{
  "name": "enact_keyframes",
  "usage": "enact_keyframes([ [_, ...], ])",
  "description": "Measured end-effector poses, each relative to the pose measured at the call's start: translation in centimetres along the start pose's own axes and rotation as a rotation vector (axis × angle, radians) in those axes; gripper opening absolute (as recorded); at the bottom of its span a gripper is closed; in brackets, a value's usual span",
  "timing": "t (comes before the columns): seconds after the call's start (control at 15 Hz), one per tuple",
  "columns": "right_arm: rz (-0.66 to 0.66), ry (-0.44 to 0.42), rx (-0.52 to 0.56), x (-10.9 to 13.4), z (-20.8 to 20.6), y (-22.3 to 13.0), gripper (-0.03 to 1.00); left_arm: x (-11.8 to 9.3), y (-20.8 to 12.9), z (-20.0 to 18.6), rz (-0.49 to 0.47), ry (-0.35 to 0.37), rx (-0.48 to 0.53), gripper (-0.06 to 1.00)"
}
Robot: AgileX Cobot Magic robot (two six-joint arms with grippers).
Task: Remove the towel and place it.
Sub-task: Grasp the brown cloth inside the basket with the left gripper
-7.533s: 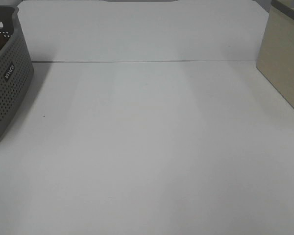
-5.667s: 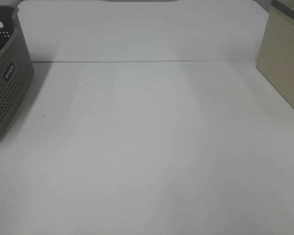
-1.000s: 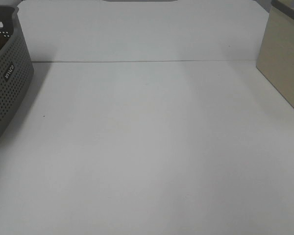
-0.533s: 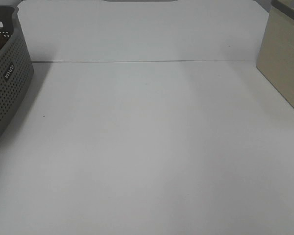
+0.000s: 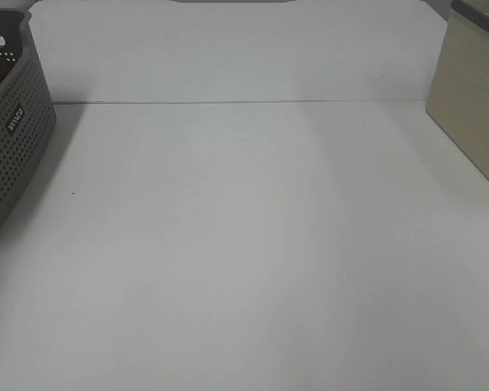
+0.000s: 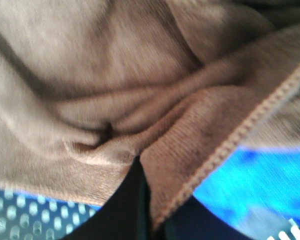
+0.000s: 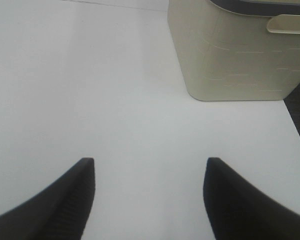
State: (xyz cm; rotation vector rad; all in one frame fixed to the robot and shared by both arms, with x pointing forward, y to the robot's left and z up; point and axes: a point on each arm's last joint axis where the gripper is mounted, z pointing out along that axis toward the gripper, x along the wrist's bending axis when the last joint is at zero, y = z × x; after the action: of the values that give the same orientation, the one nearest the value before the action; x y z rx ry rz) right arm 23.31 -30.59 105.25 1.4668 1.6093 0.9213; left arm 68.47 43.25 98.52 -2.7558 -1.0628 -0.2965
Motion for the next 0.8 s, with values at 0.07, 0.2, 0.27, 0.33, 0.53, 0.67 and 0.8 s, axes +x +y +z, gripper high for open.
enact_keyframes([
  [0.07,0.0,0.0,0.0,0.0,0.0,0.0,0.62,0.2,0.4,-1.1,-0.009,0.021,-0.012,0.0],
  [0.2,0.0,0.0,0.0,0.0,0.0,0.0,0.62,0.3,1.2,-3.3,-0.028,0.074,-0.05,0.0],
  [0.27,0.0,0.0,0.0,0.0,0.0,0.0,0.62,0.2,1.9,-5.1,-0.033,0.11,-0.082,0.0],
  [0.33,0.0,0.0,0.0,0.0,0.0,0.0,0.62,0.0,2.5,-7.0,-0.029,0.144,-0.114,0.0],
  [0.53,0.0,0.0,0.0,0.0,0.0,0.0,0.62,-1.6,3.7,-11.8,-0.012,0.217,-0.19,0.0],
  [0.67,0.0,0.0,0.0,0.0,0.0,0.0,0.62,-2.9,3.9,-15.3,-0.074,0.261,-0.249,0.0],
  [0.8,0.0,0.0,0.0,0.0,0.0,0.0,0.62,-4.7,4.1,-19.2,-0.133,0.303,-0.33,0.0],
])
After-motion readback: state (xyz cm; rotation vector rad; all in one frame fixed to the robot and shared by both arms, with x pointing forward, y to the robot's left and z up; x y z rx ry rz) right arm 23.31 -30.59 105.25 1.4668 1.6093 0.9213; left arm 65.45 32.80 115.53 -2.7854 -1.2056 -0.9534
